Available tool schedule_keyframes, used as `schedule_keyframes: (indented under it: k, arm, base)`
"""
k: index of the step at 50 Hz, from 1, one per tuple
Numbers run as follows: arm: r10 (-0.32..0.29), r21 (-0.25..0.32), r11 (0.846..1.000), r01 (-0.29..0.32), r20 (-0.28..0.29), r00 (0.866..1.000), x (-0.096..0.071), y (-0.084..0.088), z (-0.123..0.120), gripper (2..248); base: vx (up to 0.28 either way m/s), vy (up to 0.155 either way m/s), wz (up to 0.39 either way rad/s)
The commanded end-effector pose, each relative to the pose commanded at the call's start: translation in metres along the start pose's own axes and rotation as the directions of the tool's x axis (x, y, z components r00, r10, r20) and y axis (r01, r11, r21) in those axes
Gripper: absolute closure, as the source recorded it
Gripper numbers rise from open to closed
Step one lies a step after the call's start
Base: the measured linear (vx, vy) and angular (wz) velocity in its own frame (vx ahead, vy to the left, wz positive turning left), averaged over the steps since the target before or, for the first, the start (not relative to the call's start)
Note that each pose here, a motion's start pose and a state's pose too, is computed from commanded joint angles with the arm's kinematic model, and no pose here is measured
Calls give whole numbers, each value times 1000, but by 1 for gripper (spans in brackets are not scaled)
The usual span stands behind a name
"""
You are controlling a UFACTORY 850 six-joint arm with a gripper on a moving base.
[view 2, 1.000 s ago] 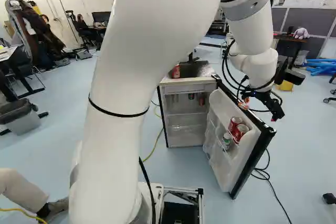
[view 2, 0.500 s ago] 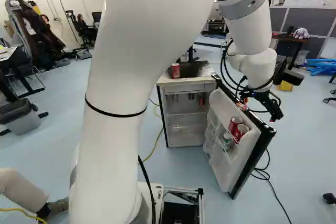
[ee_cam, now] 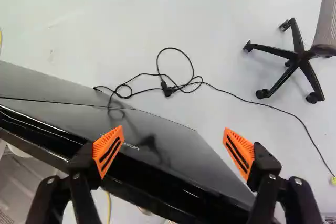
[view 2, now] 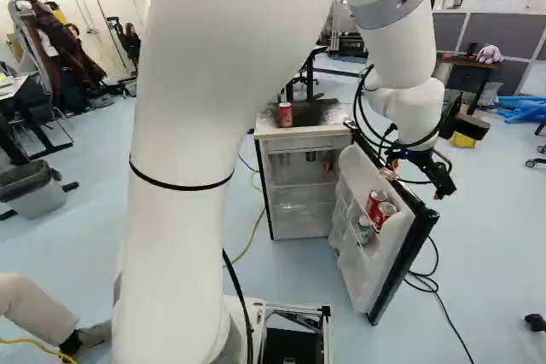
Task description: Grab a drink from the fridge
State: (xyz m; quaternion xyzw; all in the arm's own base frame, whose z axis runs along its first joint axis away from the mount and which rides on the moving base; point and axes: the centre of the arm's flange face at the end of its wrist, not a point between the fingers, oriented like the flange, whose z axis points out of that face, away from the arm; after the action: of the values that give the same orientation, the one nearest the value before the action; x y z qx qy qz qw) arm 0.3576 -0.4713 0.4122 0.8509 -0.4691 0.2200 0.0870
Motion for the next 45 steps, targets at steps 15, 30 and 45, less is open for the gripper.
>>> schedule_keyframes:
  k: [15,30,45]
  arm:
    - [-4,1,1000,4,7,1000,-8,-2,-5,3]
    - [-10,4,1000,10,15,1000,-19,-5,-10,3]
    - [-20,9,1000,20,24,1000,-32,-11,-17,3]
  base:
    - [0,0,0]
    - [0,0,0]
    - [0,0,0]
